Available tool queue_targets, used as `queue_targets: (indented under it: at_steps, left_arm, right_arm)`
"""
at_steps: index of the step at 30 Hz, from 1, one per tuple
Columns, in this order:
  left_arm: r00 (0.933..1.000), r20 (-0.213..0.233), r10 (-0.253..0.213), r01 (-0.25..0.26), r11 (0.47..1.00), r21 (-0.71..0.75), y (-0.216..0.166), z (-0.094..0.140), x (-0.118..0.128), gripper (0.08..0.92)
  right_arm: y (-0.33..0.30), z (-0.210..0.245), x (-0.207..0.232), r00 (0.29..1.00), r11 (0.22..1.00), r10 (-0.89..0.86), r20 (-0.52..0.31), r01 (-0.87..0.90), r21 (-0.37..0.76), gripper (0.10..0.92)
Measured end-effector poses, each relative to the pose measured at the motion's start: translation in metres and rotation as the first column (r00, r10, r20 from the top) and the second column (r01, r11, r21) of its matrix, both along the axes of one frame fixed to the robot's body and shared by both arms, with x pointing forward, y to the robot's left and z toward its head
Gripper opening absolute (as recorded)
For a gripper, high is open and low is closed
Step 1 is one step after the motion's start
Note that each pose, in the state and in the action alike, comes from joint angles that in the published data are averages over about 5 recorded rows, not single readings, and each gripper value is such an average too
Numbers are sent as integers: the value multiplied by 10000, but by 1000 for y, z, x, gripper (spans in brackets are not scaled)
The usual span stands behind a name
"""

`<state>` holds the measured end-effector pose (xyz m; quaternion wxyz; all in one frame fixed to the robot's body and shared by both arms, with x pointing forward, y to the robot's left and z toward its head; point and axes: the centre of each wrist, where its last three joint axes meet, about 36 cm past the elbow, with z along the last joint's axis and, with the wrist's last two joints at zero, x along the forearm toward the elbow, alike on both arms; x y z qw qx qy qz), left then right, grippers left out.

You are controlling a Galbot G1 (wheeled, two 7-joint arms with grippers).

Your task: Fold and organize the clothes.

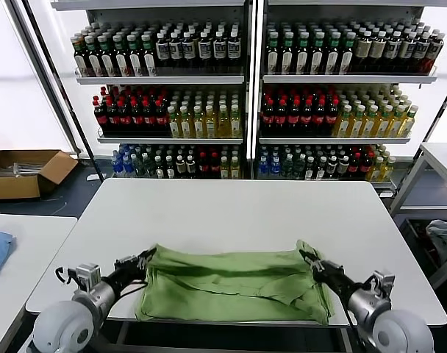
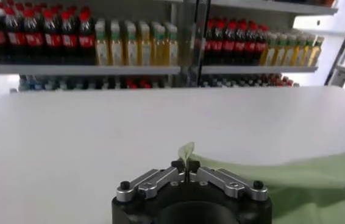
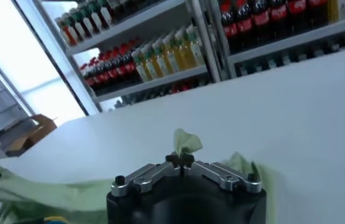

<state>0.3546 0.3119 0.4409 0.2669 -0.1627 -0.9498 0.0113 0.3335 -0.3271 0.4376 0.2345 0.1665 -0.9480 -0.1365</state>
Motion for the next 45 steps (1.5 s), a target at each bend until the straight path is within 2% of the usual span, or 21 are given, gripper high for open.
queue_targets:
  at_steps: [4,7,14,21,25,29,32,37,43,45]
  left_arm:
    - [9995,-321,23,-15,9997,244,3,-7,-12,94]
    - [9992,-397,89,-70,9988,482,7,-6,-17,130]
    - [9988,-178,450,-434,9956,825,16,5,-24,355]
    - [9957,127,922,-928,9930,724,16,14,-34,554]
    - [9912,172,1311,-1319,9895,585,7,13,-38,676]
    - [9835,-41,1808,-1804,9825,464,-4,5,-44,780]
    - [9767,-268,2129,-2116,9764,435,-13,-2,-48,815]
    - [9662,-548,2518,-2495,9673,451,-25,-11,-52,822]
    - [9601,-804,2679,-2651,9632,436,-40,-20,-58,821]
    - [9594,-861,2686,-2655,9630,456,-43,-24,-58,794]
  right_arm:
    - [-4,0,-12,9997,9990,-193,-123,188,-405,114]
    - [-9,1,-19,9994,9971,-331,-66,325,-691,172]
    - [-30,13,-34,9958,9906,-658,641,730,-1159,379]
    - [-49,23,-54,9841,9826,-938,1509,1159,-1451,578]
    - [-54,22,-64,9801,9792,-1016,1705,1288,-1570,690]
    - [-59,23,-69,9774,9764,-1038,1844,1355,-1684,793]
    - [-62,24,-70,9758,9748,-1022,1932,1370,-1760,818]
    - [-64,25,-69,9736,9738,-1011,2045,1390,-1802,822]
    - [-66,25,-67,9715,9746,-985,2155,1380,-1765,823]
    - [-67,26,-66,9710,9747,-987,2178,1384,-1754,823]
